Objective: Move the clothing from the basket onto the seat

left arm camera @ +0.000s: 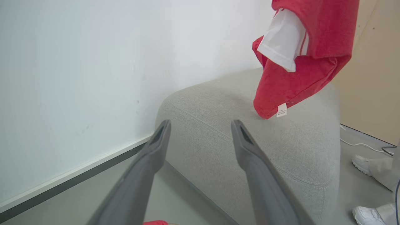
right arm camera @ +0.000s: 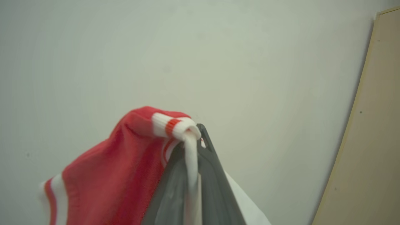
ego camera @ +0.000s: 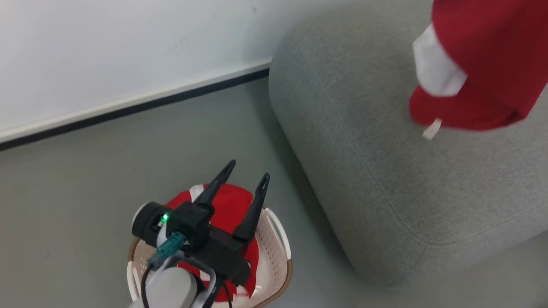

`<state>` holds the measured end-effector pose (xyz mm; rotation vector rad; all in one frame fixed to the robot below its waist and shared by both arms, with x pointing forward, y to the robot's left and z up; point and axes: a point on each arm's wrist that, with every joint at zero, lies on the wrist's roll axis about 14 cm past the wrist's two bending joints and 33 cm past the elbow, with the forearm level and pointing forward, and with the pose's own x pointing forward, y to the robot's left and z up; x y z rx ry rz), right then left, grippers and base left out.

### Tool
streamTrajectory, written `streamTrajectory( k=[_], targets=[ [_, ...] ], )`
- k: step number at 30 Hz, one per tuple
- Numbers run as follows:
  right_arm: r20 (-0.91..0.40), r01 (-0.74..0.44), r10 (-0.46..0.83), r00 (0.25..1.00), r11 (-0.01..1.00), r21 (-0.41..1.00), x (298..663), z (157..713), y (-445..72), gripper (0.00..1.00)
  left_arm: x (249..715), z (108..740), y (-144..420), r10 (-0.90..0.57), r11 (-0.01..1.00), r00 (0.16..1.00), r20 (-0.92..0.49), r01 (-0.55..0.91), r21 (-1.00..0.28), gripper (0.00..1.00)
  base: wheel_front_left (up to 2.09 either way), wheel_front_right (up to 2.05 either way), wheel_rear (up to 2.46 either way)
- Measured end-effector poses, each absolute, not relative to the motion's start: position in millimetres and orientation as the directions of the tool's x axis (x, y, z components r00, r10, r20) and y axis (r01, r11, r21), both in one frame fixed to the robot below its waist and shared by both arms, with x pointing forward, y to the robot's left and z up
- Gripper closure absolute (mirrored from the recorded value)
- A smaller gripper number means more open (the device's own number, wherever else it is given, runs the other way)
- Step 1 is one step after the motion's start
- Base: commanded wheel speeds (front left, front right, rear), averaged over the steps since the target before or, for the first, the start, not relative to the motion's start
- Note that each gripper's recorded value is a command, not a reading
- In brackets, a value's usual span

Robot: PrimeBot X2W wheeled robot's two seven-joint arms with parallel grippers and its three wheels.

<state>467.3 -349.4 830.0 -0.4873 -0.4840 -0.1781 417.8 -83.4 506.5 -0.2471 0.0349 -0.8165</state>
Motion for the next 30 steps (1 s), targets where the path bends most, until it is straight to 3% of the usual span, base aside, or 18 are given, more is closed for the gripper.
streamTrajectory(
  k=[6, 11, 20, 30],
  targets=[
    [0.525, 0.355, -0.126, 0.842, 0.862, -0.362, 491.2, 854.0, -373.8, 1.00, 440.9, 498.4, -66.1, -0.700, 0.685, 0.712, 0.059, 0.693, -0.224, 0.00, 0.00, 0.00, 0.00],
    [0.466, 0.369, -0.179, 0.866, 0.860, -0.354, 522.4, 825.8, -389.5, 1.00, 455.6, 493.0, -60.2, -0.690, 0.695, 0.722, 0.060, 0.683, -0.226, 0.00, 0.00, 0.00, 0.00],
    [0.240, 0.294, -0.225, 0.944, 0.904, -0.311, 582.5, 704.1, -392.0, 1.00, 481.5, 466.9, -50.2, -0.680, 0.712, 0.733, 0.021, 0.667, -0.219, 0.00, 0.00, 0.00, 0.00],
    [-0.024, 0.249, -0.267, 0.963, 0.926, -0.285, 601.9, 554.6, -389.3, 1.00, 502.8, 439.0, -61.5, -0.699, 0.694, 0.715, 0.000, 0.679, -0.240, 0.00, 0.00, 0.00, 0.00]
  ],
)
